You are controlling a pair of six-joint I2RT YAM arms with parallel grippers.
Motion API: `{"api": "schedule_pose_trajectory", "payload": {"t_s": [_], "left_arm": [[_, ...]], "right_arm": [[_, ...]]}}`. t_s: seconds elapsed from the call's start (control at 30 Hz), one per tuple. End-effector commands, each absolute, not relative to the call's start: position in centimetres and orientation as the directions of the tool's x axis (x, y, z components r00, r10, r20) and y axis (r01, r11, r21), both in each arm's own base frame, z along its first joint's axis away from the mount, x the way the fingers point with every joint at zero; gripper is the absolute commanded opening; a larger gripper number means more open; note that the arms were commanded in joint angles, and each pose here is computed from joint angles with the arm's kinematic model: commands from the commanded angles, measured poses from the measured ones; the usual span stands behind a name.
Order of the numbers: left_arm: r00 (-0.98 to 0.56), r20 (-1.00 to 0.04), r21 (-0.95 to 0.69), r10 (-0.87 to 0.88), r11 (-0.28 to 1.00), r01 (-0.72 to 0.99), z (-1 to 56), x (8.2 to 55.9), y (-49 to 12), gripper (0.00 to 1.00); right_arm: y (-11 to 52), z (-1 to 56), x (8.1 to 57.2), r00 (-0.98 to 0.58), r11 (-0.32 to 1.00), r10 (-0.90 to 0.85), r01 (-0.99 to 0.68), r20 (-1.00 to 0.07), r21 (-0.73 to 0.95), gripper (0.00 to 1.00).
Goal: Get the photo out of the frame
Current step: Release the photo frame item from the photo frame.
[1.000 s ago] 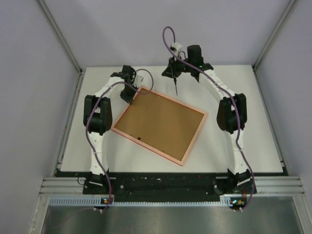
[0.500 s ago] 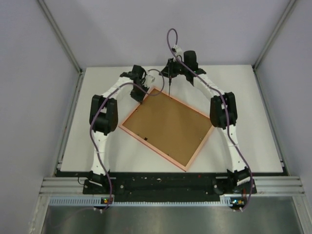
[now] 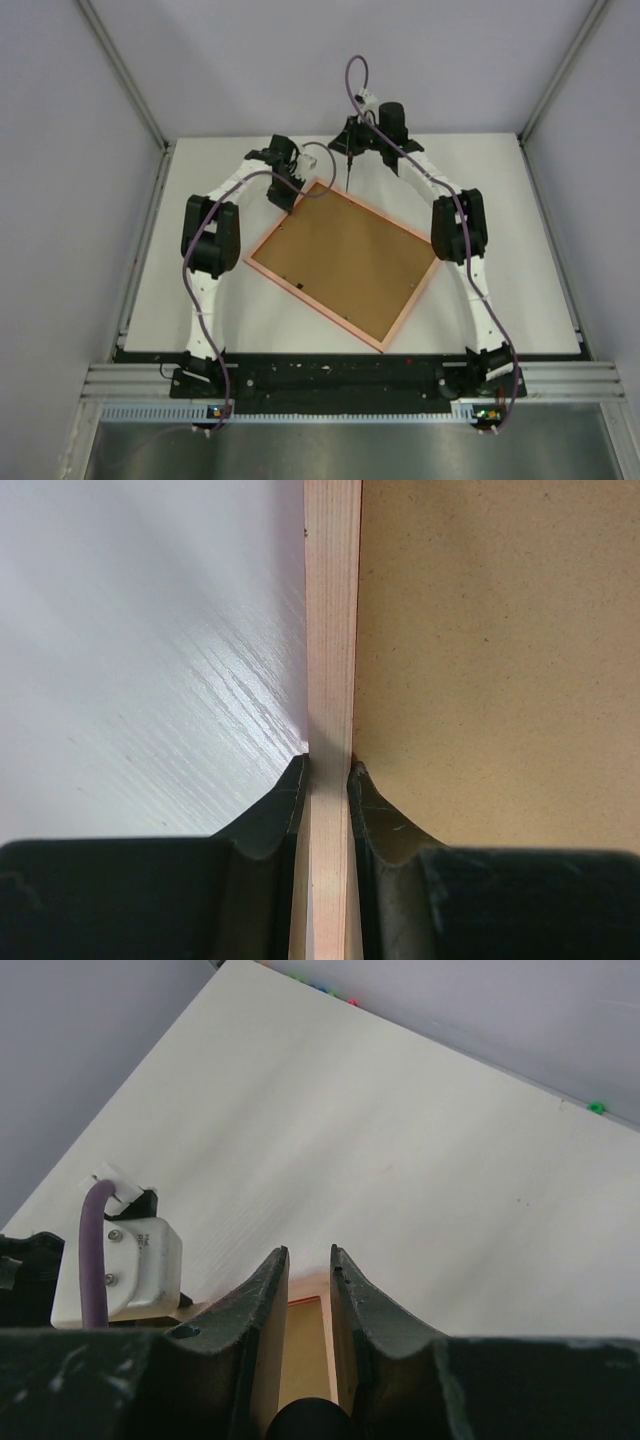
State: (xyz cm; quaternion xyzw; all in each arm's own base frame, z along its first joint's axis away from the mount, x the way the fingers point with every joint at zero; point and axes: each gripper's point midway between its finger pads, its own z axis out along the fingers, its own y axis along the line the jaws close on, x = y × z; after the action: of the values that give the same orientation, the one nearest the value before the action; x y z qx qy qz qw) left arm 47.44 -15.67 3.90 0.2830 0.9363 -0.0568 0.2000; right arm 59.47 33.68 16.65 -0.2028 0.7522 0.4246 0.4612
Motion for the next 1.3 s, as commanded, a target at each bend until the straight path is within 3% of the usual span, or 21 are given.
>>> {"api": "schedule_pose_trajectory", "payload": {"t_s": [0.0,0.53,1.27], "left_arm": [[-0.747,-0.463,-0.014,0.477,0.839,0.544,6.7,47.4,-16.5,0.0],[-0.754,-0.455,-0.009,0.473,0.845,0.535,6.7,46.9,-16.2,0.0],[-0.795,-0.406,0.051,0.452,0.879,0.474,5.5,45.8,-14.2,0.0]], "right_arm": [[33.9,16.3,59.6,-0.446,0.587,0.046,-0.712,-0.894,0.385,0.0],[34.9,15.1,58.9,-0.449,0.593,0.02,-0.714,-0.894,0.372,0.0],[34.7,13.8,58.4,-0.368,0.747,-0.178,-0.654,-0.913,0.118,0.0]]}}
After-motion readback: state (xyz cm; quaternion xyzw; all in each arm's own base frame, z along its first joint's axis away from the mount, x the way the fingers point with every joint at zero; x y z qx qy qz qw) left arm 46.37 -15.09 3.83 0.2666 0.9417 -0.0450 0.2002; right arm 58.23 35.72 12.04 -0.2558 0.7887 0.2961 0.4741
